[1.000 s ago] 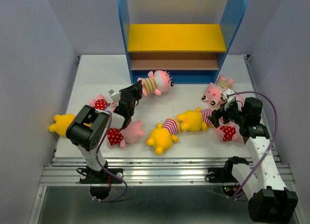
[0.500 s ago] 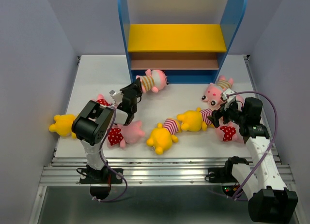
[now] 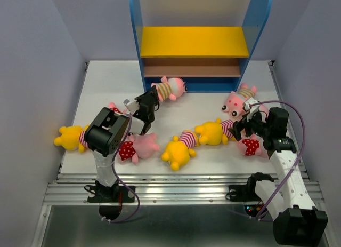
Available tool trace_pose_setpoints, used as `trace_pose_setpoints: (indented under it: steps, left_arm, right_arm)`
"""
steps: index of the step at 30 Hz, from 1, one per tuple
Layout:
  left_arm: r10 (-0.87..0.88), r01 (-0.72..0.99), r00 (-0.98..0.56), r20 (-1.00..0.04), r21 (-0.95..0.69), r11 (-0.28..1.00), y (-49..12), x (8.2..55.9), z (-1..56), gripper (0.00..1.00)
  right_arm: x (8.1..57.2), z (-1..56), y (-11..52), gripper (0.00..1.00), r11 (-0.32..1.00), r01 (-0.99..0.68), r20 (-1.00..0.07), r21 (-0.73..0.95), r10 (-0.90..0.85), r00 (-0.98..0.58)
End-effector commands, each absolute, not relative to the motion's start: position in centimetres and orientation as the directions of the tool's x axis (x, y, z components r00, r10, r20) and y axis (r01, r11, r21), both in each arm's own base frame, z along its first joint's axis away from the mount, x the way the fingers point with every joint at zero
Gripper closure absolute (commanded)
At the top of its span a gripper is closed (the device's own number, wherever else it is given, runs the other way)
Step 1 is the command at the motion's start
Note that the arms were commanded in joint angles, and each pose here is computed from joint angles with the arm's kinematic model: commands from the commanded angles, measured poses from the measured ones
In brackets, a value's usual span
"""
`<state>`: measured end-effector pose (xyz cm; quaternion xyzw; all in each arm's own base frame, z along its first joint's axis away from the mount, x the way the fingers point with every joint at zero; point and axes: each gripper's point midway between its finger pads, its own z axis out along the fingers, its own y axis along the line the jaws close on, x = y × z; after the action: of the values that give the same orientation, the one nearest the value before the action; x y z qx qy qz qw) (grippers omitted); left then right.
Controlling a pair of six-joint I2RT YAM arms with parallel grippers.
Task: Place and organize the stuffed toys onto the shelf
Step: Place the stuffed toy onto shelf
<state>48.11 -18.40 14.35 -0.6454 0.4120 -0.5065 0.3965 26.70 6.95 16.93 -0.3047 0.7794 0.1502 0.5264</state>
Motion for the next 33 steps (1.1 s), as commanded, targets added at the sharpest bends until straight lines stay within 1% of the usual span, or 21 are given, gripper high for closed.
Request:
trace_pose_setpoints:
  steps: [1,12,22,27,28,29,31,32,33]
  left_arm:
    - [-0.912,-0.091,0.17,0.373,-0.916,-0.391,-18.6,48.7,15.6,1.0]
    - [-0.911,-0.11,0.204,0.358,-0.916,-0.385,-19.3,50.5,14.7,1.0]
    - [-0.886,-0.087,0.242,0.395,-0.901,-0.425,-19.5,52.2,14.2,1.0]
    - [-0.891,-0.091,0.236,0.389,-0.904,-0.418,-20.0,52.9,13.8,0.99]
    - [-0.894,-0.092,0.227,0.386,-0.905,-0.415,-20.2,52.9,13.8,0.95]
    - [-0.898,-0.089,0.213,0.386,-0.907,-0.411,-20.4,53.0,13.7,0.84]
    - [-0.901,-0.086,0.197,0.388,-0.908,-0.41,-20.6,53.0,13.6,0.74]
    - [-0.9,-0.079,0.175,0.399,-0.906,-0.417,-20.8,52.8,13.6,0.67]
    - [-0.901,-0.077,0.166,0.4,-0.906,-0.417,-20.9,52.7,13.5,0.65]
  right_arm:
    - [27.3,18.3,6.8,0.0,0.767,-0.628,-0.92,-0.129,-0.329,-0.212]
    - [27.3,18.3,6.7,0.0,0.767,-0.628,-0.92,-0.13,-0.33,-0.213]
    - [27.3,18.1,6.7,0.0,0.767,-0.63,-0.919,-0.125,-0.329,-0.218]
    - [27.3,18.0,6.7,0.0,0.768,-0.628,-0.918,-0.125,-0.33,-0.22]
    - [27.4,18.1,6.7,0.0,0.769,-0.627,-0.918,-0.127,-0.33,-0.22]
    - [27.4,18.0,6.7,0.0,0.769,-0.627,-0.917,-0.125,-0.33,-0.222]
    - [27.4,18.0,6.6,0.0,0.77,-0.626,-0.917,-0.125,-0.33,-0.223]
    - [27.4,17.9,6.6,0.0,0.77,-0.626,-0.917,-0.124,-0.33,-0.224]
    - [27.4,17.9,6.6,0.0,0.77,-0.626,-0.917,-0.124,-0.33,-0.224]
